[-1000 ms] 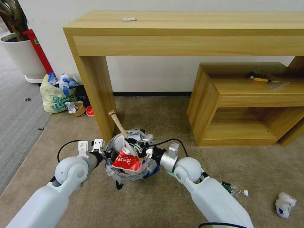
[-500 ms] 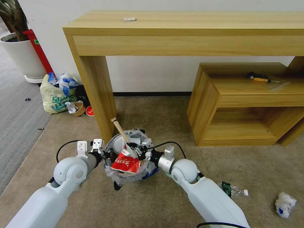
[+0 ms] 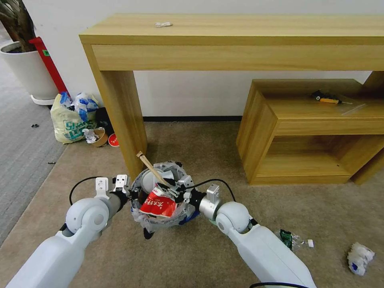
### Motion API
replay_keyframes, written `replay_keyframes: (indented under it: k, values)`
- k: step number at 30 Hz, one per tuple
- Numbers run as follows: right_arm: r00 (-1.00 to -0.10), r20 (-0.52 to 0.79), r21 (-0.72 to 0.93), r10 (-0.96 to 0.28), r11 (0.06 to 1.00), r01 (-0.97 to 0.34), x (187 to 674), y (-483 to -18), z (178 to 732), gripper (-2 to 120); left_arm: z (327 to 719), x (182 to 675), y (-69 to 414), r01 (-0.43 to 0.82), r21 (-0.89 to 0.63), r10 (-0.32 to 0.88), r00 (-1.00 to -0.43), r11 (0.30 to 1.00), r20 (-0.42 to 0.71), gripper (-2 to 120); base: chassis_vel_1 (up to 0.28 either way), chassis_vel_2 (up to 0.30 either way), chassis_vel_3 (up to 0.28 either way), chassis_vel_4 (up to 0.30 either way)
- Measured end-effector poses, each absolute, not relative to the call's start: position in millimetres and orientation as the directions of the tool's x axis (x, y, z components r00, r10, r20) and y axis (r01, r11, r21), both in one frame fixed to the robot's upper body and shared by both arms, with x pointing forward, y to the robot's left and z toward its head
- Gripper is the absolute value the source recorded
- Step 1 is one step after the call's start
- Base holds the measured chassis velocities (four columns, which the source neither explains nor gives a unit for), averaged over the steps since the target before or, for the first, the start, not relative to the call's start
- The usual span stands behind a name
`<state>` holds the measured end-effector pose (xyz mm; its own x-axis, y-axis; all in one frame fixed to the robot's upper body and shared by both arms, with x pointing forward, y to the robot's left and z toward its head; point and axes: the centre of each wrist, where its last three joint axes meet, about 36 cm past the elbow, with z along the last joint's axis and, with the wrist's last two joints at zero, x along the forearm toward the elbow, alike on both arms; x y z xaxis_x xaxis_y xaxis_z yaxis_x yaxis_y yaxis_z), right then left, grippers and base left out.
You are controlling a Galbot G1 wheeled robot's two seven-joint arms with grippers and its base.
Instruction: Pick up the trash bin and place the garbage on the floor into it.
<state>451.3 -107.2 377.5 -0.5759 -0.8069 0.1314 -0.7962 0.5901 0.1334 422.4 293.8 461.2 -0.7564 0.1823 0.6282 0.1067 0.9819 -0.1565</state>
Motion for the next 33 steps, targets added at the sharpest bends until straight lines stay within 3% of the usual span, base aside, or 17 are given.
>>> replay_keyframes:
  k: [3, 5, 11, 16, 33]
  values:
    - [-0.587, 0.116, 0.126, -0.801, 0.599, -0.791, 451.0, -107.1, 383.8, 65, 461.0, 422.9, 295.1, 0.103, -0.158, 0.180, -0.757, 0.982, 0.627, 0, 0.000, 0.000, 0.000, 0.000]
    - [-0.592, 0.111, 0.123, -0.798, 0.602, -0.789, 451.1, -107.7, 386.3, 68, 460.8, 423.1, 295.4, 0.102, -0.158, 0.180, -0.758, 0.982, 0.627, 0, 0.000, 0.000, 0.000, 0.000]
    - [-0.622, 0.075, 0.106, -0.779, 0.627, -0.772, 448.7, -114.4, 403.4, 95, 459.0, 422.8, 300.1, 0.094, -0.153, 0.170, -0.760, 0.984, 0.627, 0, 0.000, 0.000, 0.000, 0.000]
    - [-0.660, 0.051, 0.107, -0.750, 0.661, -0.743, 449.6, -122.9, 414.6, 100, 458.9, 420.2, 304.4, 0.080, -0.156, 0.161, -0.763, 0.985, 0.626, 0, 0.000, 0.000, 0.000, 0.000]
    - [-0.778, 0.091, 0.105, -0.621, 0.783, -0.613, 446.3, -168.1, 414.9, 100, 455.6, 400.8, 315.0, 0.044, -0.165, 0.139, -0.766, 0.985, 0.628, 0, 0.000, 0.000, 0.000, 0.000]
